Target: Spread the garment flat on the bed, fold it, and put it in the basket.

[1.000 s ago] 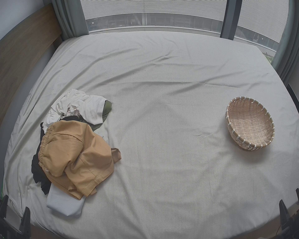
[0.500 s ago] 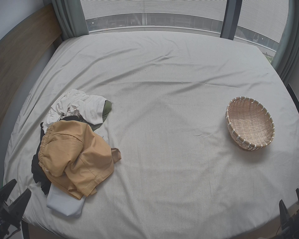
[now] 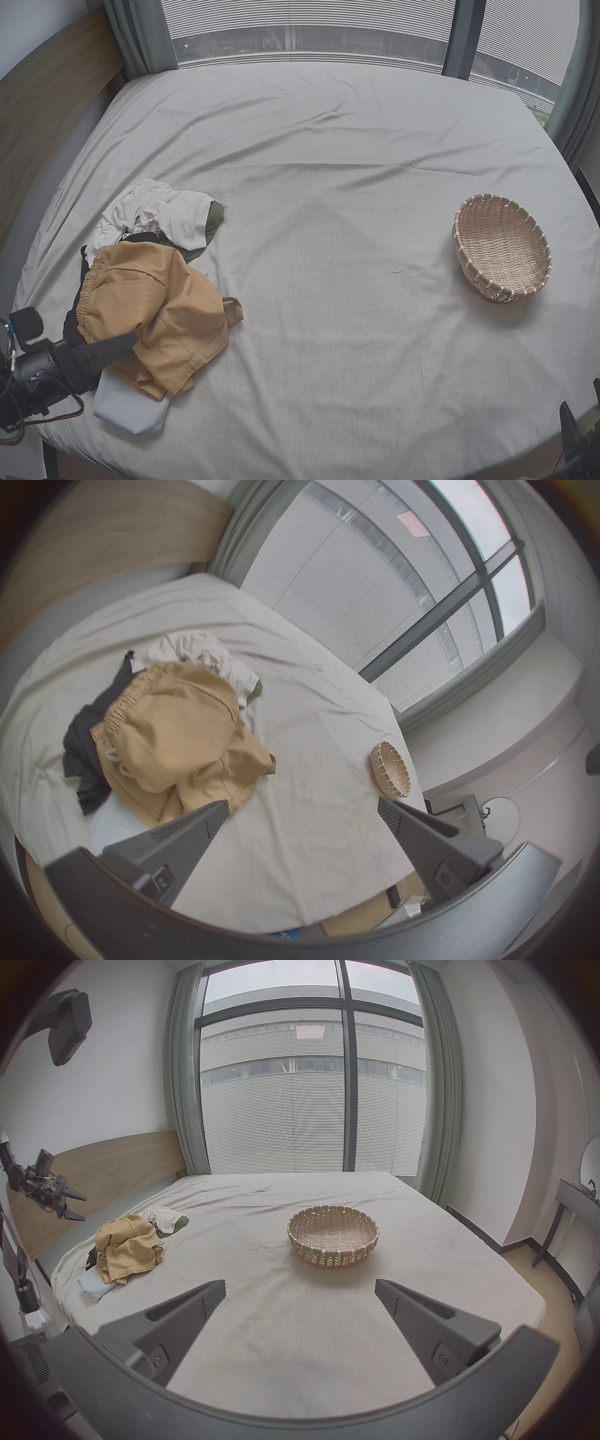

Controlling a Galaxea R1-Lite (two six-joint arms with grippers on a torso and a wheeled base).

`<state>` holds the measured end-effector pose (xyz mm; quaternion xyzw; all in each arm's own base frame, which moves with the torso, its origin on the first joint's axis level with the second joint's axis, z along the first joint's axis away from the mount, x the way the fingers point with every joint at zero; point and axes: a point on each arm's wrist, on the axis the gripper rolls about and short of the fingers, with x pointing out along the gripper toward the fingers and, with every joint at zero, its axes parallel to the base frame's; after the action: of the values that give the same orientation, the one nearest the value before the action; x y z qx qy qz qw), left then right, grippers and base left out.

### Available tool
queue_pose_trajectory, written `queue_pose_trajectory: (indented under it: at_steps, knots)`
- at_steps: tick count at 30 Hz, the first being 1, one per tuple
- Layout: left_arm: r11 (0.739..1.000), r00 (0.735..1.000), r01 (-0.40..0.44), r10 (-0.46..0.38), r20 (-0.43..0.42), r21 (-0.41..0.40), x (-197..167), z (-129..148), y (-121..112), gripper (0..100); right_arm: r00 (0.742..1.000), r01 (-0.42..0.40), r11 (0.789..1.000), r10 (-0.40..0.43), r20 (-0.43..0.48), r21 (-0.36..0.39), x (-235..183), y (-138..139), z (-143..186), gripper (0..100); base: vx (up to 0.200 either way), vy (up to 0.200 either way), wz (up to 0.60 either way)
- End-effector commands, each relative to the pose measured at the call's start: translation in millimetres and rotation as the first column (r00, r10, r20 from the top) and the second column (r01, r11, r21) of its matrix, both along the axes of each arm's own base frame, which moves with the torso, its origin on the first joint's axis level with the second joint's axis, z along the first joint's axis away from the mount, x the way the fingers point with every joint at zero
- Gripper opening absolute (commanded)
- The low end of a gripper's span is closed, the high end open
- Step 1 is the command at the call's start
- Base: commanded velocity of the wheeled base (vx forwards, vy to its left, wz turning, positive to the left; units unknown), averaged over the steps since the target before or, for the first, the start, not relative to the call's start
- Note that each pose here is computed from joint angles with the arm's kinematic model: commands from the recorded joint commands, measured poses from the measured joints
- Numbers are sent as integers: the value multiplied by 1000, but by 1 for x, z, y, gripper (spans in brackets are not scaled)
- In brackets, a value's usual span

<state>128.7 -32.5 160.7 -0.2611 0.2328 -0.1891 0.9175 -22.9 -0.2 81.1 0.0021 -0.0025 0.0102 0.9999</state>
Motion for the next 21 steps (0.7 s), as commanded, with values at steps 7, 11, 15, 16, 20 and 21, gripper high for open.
queue_pose_trajectory:
  at_steps: [7,11,15,16,20,21]
  knots:
    - [1000,975,-3,-1,-222,-19,43,-37,-8,100,1000,-1,1000,1,-2,2,0,0,-5,100,0,0,0]
    - [999,960,-23,15,-281,-27,53,-53,-9,100,1000,-1,1000,1,-1,2,0,0,-5,100,0,0,0]
    - [999,947,-26,18,-320,-23,55,-65,-10,100,1000,-1,1000,1,-1,3,0,0,-5,100,0,0,0]
    - [999,944,-25,17,-330,-20,56,-69,-10,100,1000,-1,1000,1,-1,3,0,0,-5,100,0,0,0]
    - [999,921,-32,25,-389,-12,63,-82,-11,100,1000,-1,1000,1,-1,3,0,0,-5,100,0,0,0]
    - [999,918,-35,27,-397,-12,64,-84,-11,100,1000,-1,1000,1,-1,3,0,0,-5,100,0,0,0]
